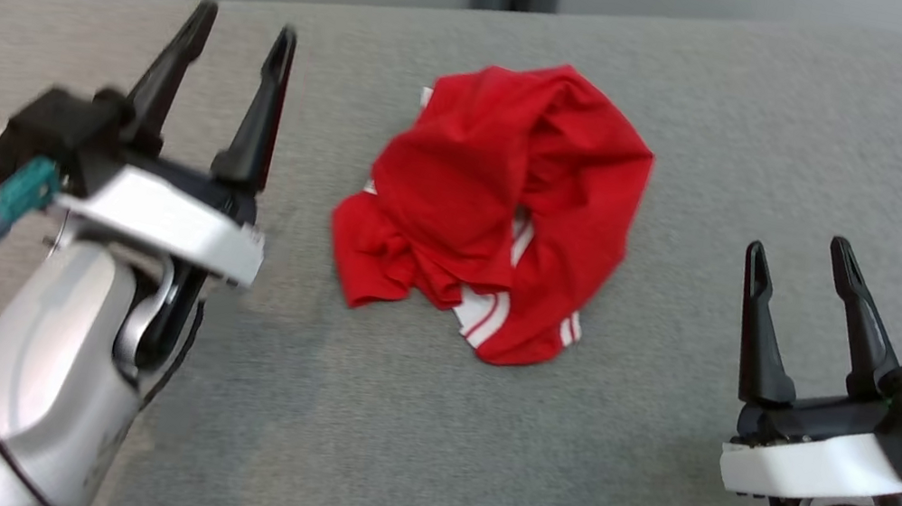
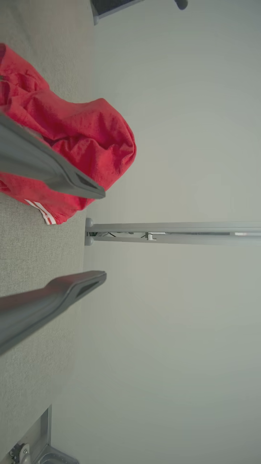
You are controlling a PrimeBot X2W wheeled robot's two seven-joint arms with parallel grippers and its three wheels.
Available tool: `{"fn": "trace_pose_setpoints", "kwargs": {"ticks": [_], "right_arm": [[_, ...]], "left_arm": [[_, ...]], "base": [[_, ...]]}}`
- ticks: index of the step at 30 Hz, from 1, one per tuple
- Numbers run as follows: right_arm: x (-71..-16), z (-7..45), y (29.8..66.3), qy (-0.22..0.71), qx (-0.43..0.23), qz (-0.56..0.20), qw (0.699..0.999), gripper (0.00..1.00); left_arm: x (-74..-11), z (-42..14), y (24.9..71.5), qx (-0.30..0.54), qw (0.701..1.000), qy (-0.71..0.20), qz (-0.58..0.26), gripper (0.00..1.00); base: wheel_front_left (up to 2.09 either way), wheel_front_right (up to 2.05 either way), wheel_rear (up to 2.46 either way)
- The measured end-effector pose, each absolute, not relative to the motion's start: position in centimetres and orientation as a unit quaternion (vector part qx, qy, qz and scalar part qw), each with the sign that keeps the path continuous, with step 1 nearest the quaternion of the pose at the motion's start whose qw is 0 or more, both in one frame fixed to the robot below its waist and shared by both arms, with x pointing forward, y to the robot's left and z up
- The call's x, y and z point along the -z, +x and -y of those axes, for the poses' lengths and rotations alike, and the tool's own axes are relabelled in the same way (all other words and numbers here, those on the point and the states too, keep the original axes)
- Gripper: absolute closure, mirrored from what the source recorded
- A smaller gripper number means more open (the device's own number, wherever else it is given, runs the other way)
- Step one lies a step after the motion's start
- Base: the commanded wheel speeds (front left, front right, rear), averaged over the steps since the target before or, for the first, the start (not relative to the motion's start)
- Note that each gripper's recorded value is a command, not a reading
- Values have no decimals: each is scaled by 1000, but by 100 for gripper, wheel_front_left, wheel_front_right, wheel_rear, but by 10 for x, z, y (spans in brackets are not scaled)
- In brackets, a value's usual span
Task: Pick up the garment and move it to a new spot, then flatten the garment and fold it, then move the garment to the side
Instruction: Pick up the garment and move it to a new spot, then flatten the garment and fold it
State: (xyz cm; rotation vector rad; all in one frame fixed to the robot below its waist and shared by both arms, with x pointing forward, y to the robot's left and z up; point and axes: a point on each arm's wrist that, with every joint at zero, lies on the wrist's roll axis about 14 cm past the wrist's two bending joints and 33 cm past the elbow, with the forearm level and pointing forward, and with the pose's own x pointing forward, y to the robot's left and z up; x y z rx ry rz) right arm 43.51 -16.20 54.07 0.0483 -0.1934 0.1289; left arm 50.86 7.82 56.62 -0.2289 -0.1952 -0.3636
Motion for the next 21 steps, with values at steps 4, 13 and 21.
{"fn": "trace_pose_setpoints", "kwargs": {"ticks": [4, 13, 21], "right_arm": [[-542, 149, 434, 22, -82, 98, 992, 0], [-545, 118, 429, 30, -121, 100, 987, 0], [-546, 111, 425, 40, -130, 99, 986, 0]], "left_arm": [[-565, -107, 488, 148, 978, -104, 101, 0], [-537, -150, 418, 83, 986, -122, 76, 0], [-527, -161, 388, 55, 989, -120, 69, 0]], "base": [[0, 0, 0], [0, 0, 0], [0, 0, 0]]}}
